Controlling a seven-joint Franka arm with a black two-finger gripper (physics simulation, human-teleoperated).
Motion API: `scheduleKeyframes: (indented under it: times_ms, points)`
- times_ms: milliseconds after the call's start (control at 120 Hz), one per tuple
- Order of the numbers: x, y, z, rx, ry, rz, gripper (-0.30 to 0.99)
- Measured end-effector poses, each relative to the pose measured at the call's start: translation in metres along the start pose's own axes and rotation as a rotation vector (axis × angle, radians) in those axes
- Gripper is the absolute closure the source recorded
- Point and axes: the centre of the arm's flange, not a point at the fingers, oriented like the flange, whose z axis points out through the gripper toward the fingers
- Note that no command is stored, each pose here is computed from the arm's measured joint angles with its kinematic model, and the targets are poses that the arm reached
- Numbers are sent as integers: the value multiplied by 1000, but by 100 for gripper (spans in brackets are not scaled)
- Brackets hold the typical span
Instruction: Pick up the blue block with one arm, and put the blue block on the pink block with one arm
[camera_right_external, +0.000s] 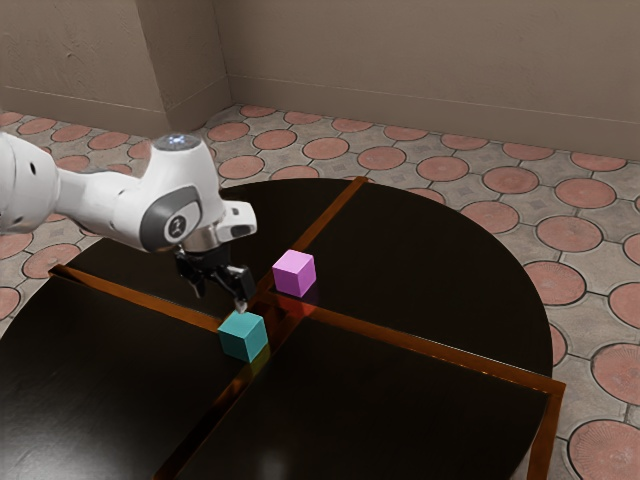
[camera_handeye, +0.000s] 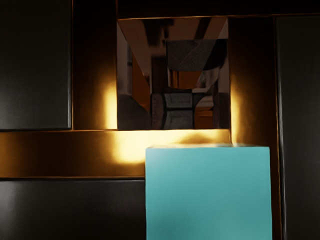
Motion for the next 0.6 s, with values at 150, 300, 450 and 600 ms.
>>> scheduleKeyframes:
  times_ms: [150, 300, 450, 600]
  points:
    - [3, 3, 10, 1, 12, 12, 0]
    - [4, 8, 12, 0, 22, 25, 0]
    - [4, 13, 24, -1, 14, 38, 0]
    - [5, 17, 37, -1, 1, 46, 0]
